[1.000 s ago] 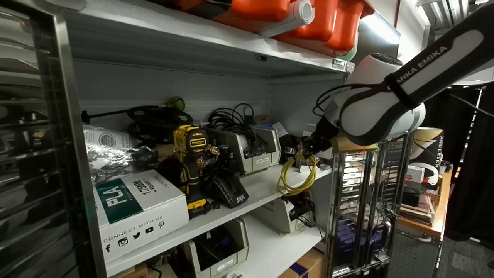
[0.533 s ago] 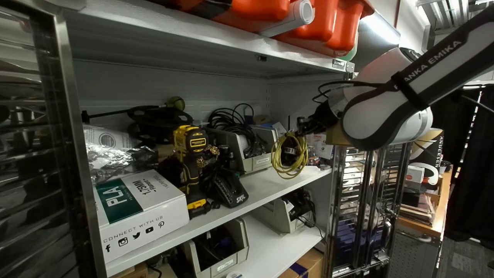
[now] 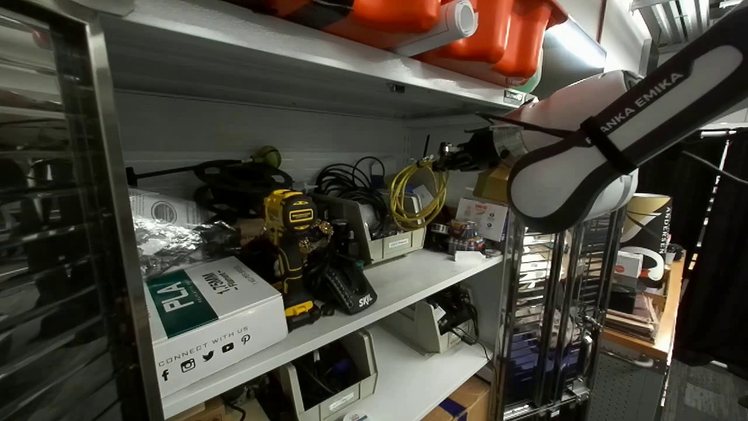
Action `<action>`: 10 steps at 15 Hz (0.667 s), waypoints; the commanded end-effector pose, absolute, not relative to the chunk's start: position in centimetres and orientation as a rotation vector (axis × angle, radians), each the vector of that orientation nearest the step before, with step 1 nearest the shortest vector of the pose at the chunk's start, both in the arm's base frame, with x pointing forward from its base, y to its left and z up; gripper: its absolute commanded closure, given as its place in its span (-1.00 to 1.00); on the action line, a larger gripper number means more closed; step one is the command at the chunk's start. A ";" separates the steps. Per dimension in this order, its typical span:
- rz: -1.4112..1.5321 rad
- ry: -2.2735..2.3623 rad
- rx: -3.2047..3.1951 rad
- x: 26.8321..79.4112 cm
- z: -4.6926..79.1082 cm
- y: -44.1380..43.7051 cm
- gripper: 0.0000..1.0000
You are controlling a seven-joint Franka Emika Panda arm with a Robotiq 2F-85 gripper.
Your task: Pick the yellow cable and put it in the box
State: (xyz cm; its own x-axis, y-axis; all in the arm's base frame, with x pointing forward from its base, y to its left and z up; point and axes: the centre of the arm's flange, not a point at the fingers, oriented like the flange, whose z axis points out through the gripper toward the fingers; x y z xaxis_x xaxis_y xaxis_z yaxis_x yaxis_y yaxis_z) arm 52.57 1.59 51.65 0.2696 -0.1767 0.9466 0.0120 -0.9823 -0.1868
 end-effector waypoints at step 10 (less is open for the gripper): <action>-1.740 0.218 -2.270 66.1 49.0 -2.0 0.83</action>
